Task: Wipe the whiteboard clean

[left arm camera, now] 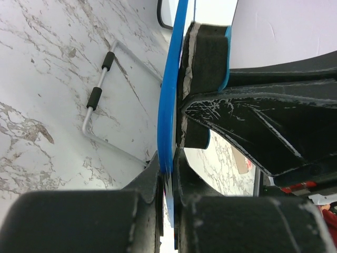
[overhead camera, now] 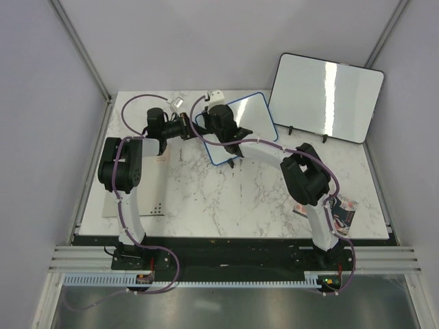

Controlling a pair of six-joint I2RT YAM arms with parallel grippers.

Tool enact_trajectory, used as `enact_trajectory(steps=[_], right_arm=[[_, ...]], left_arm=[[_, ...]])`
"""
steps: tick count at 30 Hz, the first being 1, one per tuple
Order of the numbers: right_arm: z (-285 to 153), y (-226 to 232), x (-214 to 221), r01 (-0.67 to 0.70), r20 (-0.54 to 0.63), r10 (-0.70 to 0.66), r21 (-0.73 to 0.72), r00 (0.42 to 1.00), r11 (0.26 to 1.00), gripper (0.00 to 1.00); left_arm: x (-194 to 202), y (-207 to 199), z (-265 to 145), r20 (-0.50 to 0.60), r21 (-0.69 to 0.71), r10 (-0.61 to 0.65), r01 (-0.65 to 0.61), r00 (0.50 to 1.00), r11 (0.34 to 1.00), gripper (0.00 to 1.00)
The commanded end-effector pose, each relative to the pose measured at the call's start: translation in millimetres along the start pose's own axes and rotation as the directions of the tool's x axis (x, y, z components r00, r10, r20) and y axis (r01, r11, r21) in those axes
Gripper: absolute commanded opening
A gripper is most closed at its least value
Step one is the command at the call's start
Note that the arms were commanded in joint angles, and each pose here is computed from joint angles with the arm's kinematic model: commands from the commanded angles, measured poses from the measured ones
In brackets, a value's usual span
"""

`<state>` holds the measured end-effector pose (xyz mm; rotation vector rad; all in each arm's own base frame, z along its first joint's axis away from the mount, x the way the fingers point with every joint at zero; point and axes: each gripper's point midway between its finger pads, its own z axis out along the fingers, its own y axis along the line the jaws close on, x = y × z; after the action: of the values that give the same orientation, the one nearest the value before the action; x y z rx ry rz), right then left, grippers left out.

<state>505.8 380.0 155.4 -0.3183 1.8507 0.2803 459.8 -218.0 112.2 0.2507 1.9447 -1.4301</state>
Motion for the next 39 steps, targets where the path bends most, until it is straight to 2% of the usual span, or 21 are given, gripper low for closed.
enact_trajectory(steps=[1, 5, 14, 16, 23, 29, 39], right_arm=[[-12, -59, 120, 0.105, -0.310, -0.065, 0.115, 0.949, 0.988, 0.00], [-22, -83, 143, 0.093, -0.349, -0.024, 0.180, 0.937, 0.979, 0.00], [-7, -137, 123, 0.004, -0.302, 0.089, 0.295, 0.949, 0.955, 0.00], [-4, -149, 128, 0.011, -0.324, 0.098, 0.320, 0.941, 0.947, 0.00], [-2, -155, 130, 0.015, -0.335, 0.105, 0.337, 0.937, 0.941, 0.00], [-13, -128, 135, -0.017, -0.352, 0.096, 0.222, 0.931, 0.975, 0.00], [-20, -61, 145, 0.034, -0.376, 0.007, 0.101, 0.926, 0.994, 0.00]], left_arm=[[53, -37, 23, -0.162, 0.176, 0.140, -0.111, 0.977, 0.978, 0.02], [54, -37, 23, -0.164, 0.174, 0.140, -0.111, 0.976, 0.978, 0.02], [54, -38, 23, -0.167, 0.172, 0.146, -0.117, 0.975, 0.978, 0.02], [55, -37, 23, -0.169, 0.169, 0.146, -0.117, 0.975, 0.979, 0.02], [55, -37, 23, -0.172, 0.166, 0.147, -0.119, 0.974, 0.979, 0.02], [55, -37, 24, -0.174, 0.165, 0.148, -0.120, 0.974, 0.979, 0.02], [56, -39, 25, -0.176, 0.169, 0.156, -0.126, 0.972, 0.978, 0.02]])
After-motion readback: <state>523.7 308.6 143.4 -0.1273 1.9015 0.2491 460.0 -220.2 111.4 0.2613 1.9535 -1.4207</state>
